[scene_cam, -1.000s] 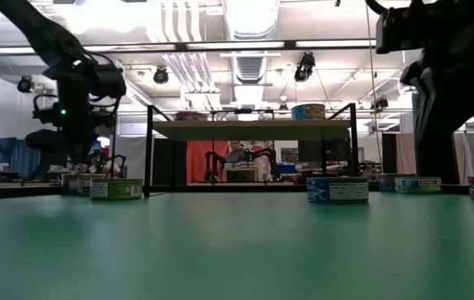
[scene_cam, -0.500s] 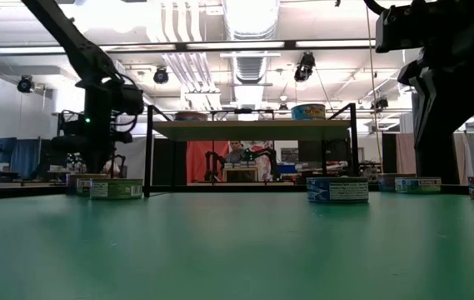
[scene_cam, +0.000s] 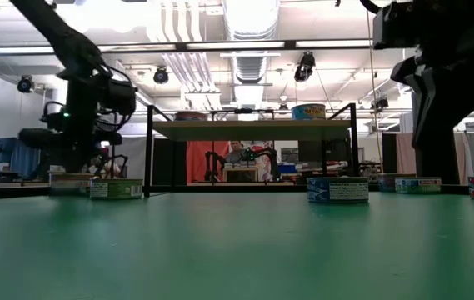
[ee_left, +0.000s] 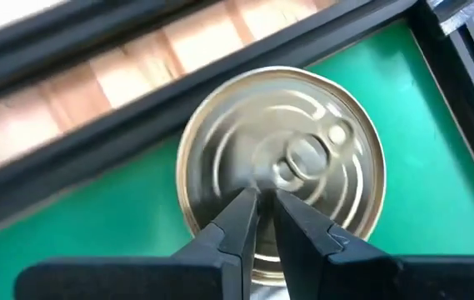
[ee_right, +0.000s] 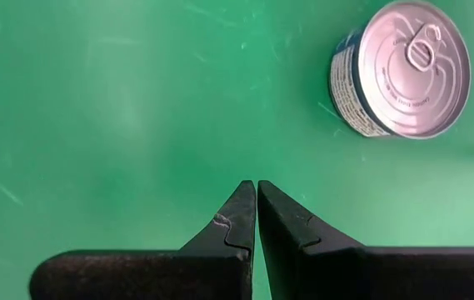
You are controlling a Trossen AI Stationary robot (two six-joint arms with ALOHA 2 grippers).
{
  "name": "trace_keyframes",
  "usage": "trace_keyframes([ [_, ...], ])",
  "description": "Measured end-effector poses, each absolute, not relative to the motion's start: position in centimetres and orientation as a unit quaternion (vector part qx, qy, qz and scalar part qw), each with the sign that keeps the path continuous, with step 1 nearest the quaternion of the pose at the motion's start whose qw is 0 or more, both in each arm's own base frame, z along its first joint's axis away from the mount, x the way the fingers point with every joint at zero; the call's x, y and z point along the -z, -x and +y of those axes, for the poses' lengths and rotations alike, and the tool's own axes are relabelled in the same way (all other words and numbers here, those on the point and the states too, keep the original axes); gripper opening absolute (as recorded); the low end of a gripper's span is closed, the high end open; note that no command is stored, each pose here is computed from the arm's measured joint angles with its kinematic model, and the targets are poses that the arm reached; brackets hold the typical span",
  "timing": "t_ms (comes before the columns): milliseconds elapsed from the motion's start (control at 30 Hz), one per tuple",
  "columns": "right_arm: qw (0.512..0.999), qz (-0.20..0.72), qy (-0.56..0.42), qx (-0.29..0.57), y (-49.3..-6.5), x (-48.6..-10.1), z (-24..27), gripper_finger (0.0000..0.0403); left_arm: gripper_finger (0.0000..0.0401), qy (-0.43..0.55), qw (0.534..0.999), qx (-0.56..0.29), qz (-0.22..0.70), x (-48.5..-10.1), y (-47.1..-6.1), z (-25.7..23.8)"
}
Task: Stack canned seafood by type on shelf
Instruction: Stack the blue pink tuna can on top of the blue pink tuna can on the shelf
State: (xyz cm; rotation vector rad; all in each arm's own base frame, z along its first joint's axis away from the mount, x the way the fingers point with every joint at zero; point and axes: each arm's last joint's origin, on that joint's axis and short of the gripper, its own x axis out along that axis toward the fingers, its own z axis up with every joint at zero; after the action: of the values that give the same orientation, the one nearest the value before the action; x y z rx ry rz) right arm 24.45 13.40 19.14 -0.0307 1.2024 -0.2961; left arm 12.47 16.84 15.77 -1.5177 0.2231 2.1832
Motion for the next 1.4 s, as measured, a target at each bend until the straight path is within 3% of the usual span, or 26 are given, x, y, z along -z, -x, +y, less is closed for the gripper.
trace_keyframes([
  [300, 0.839, 0.533, -0.015, 0.108, -25.7, -21.5, 14.6, 0.0009, 0.0033, 0.511, 0.334, -0.780, 0.136, -15.3, -12.1, 8.1],
  [400, 0.852, 0.517, -0.030, 0.077, -25.8, -22.4, 16.0, 0.0009, 0.0033, 0.528, 0.392, -0.738, 0.153, -15.7, -12.9, 5.9],
  [600, 0.873, 0.486, -0.038, 0.023, -25.0, -23.4, 18.9, 0.0009, 0.0033, 0.545, 0.463, -0.674, 0.183, -15.8, -13.9, 1.3],
  [900, 0.877, 0.478, -0.046, -0.007, -23.6, -23.5, 21.0, 0.0009, 0.0033, 0.477, 0.628, -0.538, 0.298, -16.2, -15.6, -5.5],
  [1100, 0.879, 0.474, -0.051, -0.003, -23.9, -23.6, 20.7, 0.0009, 0.0033, 0.353, 0.730, -0.413, 0.414, -17.4, -18.1, -10.1],
  [1267, 0.889, 0.454, -0.064, -0.009, -24.7, -23.8, 20.6, 0.0009, 0.0033, 0.225, 0.730, -0.321, 0.561, -17.7, -20.3, -12.6],
  [1400, 0.891, 0.448, -0.064, -0.013, -24.9, -24.1, 20.6, 0.0009, 0.0033, 0.094, 0.741, -0.310, 0.588, -18.6, -21.9, -13.9],
])
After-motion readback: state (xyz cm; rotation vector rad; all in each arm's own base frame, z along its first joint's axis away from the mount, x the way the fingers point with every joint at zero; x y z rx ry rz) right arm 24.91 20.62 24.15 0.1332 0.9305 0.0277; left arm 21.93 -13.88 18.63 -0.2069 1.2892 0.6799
